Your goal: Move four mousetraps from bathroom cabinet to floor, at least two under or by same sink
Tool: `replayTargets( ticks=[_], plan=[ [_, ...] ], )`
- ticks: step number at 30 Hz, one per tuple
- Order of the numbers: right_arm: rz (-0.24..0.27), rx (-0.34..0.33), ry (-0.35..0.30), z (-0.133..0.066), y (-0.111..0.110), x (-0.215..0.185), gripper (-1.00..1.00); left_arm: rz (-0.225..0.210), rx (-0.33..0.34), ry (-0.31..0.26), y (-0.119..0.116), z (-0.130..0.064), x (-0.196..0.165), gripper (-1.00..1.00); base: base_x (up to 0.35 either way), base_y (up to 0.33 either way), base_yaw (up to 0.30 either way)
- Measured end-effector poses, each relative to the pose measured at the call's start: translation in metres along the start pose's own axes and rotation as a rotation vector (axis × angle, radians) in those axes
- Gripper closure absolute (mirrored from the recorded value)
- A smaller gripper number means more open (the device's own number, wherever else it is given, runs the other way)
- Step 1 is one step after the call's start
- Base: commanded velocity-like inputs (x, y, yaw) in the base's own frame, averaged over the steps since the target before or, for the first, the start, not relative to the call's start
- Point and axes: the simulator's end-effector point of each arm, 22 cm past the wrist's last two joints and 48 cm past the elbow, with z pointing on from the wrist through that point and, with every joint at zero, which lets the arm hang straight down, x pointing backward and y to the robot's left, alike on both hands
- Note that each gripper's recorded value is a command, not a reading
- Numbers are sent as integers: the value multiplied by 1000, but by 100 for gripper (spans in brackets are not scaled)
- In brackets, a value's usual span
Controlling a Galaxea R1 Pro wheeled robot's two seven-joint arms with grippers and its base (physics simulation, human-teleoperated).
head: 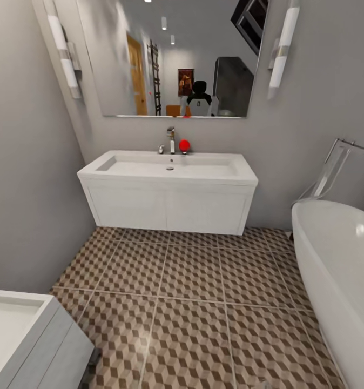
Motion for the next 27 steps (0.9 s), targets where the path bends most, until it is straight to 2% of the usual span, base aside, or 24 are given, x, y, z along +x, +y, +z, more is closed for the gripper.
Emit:
replayTargets(
  ticks=[27],
  plan=[
    [0,0,0,0,0,0,100,-2,-6,-2,3,0,-1,100,338,0,0]
  ],
)
